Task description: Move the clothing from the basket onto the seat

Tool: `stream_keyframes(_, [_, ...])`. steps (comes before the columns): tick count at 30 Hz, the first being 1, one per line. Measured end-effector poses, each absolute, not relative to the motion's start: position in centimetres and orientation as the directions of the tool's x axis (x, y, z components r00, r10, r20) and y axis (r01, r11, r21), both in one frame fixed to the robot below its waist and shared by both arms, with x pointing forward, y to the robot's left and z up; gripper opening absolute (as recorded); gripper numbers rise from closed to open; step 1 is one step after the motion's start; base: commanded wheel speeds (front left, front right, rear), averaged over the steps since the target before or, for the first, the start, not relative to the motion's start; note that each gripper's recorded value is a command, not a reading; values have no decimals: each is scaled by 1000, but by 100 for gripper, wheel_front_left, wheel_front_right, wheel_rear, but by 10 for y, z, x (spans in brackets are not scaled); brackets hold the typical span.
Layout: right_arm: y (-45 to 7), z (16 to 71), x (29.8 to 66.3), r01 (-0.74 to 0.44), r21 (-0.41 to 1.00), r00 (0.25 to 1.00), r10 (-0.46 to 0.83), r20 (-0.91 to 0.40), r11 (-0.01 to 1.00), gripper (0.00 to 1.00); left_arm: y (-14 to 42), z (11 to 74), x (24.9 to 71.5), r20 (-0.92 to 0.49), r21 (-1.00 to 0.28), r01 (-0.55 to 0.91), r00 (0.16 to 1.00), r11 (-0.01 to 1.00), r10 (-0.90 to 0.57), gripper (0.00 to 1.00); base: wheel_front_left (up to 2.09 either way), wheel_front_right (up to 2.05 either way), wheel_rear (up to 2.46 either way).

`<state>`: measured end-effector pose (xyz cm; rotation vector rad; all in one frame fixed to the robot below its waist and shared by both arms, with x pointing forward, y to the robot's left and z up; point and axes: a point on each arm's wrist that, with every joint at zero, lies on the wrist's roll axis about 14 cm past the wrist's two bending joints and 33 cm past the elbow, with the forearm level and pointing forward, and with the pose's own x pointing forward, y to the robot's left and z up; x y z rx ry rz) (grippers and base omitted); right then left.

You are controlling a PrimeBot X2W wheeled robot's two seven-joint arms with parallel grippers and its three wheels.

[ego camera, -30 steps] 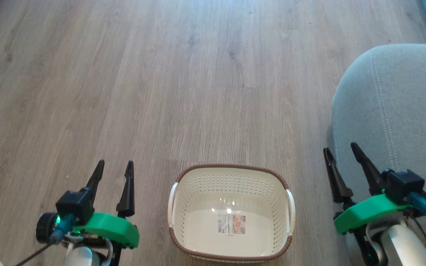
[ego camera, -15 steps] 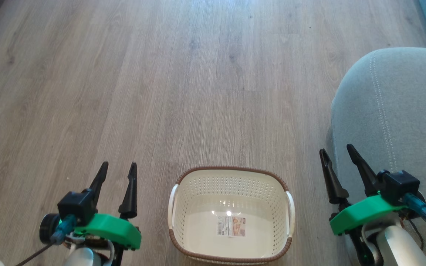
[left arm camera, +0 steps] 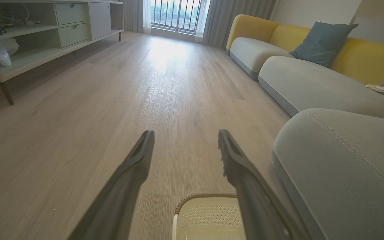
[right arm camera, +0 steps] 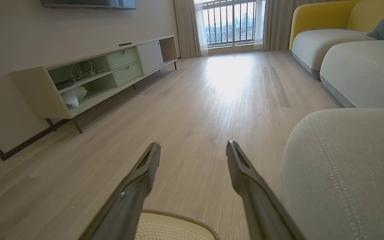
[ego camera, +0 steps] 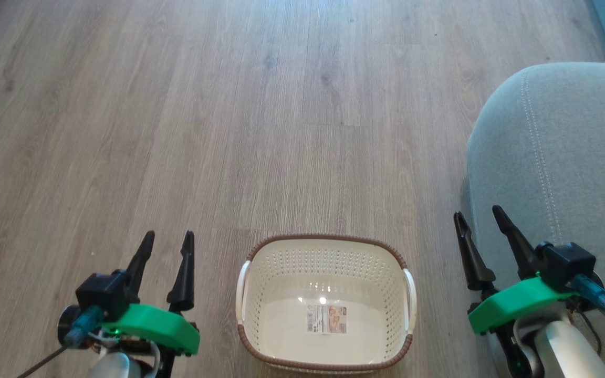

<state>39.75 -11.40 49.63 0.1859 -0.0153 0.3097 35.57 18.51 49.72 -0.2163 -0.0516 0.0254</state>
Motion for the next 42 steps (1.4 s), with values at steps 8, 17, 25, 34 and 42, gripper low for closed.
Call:
stream_keyframes(8, [-121, 456, 379, -258, 219, 956, 282, -86, 941, 0, 185, 456, 339, -88, -247, -58, 995, 967, 37, 0, 0, 0, 0])
stream_keyframes(17, [-129, 456, 380, -205, 308, 965, 244, -94, 929, 0, 187, 455, 341, -105, -334, -81, 993, 939, 48, 0, 0, 0, 0])
stream_keyframes(25, [-135, 457, 381, -159, 391, 972, 213, -99, 907, 0, 188, 452, 342, -125, -410, -99, 991, 907, 52, 0, 0, 0, 0])
stream_keyframes(34, [-142, 458, 381, -106, 478, 979, 177, -105, 872, 0, 192, 450, 343, -147, -491, -131, 987, 861, 67, 0, 0, 0, 0])
stream_keyframes(42, [-149, 458, 382, -69, 540, 982, 152, -112, 839, 0, 192, 449, 344, -158, -554, -140, 985, 821, 62, 0, 0, 0, 0])
